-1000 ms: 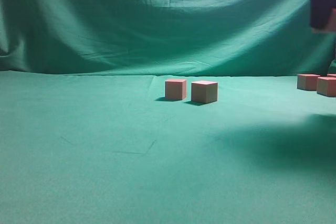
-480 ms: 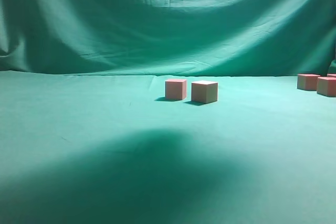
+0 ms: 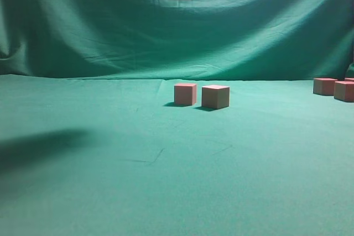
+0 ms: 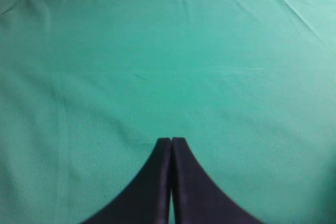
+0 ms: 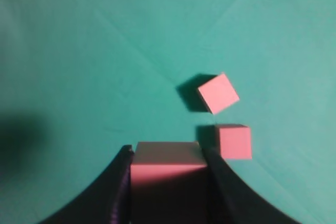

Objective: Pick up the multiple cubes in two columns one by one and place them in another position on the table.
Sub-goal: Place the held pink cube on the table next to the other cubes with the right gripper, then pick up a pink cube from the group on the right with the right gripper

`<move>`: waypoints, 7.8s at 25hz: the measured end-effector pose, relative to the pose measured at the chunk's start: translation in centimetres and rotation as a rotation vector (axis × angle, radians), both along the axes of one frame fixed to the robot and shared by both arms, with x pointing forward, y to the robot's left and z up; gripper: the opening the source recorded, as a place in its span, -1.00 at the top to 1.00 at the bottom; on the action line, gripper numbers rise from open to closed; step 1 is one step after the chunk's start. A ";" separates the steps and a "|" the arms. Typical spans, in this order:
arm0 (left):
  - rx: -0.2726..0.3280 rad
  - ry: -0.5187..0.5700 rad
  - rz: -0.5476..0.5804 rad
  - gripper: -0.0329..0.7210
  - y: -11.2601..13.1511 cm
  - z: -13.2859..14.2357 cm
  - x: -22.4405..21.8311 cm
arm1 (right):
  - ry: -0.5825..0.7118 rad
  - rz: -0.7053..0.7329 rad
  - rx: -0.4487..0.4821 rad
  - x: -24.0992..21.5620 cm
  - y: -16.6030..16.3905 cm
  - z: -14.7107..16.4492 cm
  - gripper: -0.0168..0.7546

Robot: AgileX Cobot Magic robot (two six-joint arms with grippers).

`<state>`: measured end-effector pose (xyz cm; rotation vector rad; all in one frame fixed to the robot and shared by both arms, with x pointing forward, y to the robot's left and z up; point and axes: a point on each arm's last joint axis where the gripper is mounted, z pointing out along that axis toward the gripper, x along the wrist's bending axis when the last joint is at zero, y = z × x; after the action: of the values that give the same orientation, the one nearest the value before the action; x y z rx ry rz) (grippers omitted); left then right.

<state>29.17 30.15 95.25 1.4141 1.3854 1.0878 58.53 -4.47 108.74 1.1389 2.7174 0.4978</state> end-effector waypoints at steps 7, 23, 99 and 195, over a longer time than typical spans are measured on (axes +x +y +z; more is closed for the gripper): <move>0.000 0.000 0.000 0.91 0.0 0.0 0.0 | 0.032 -0.067 0.031 2.3 3.6 -3.0 0.25; 0.000 0.000 0.000 0.91 0.0 0.0 0.0 | 0.155 -0.156 -0.004 4.2 5.6 -9.9 0.25; 0.000 0.000 0.000 0.91 0.0 0.0 0.0 | 0.041 -0.344 0.035 6.4 6.1 -11.0 -0.09; 0.002 0.000 0.000 0.91 0.0 0.0 0.0 | 0.066 -0.928 -0.042 -0.4 -30.8 -14.8 0.27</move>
<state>29.17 30.16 95.25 1.4153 1.3849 1.0893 58.13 -35.26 93.94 2.1861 1.8860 0.2445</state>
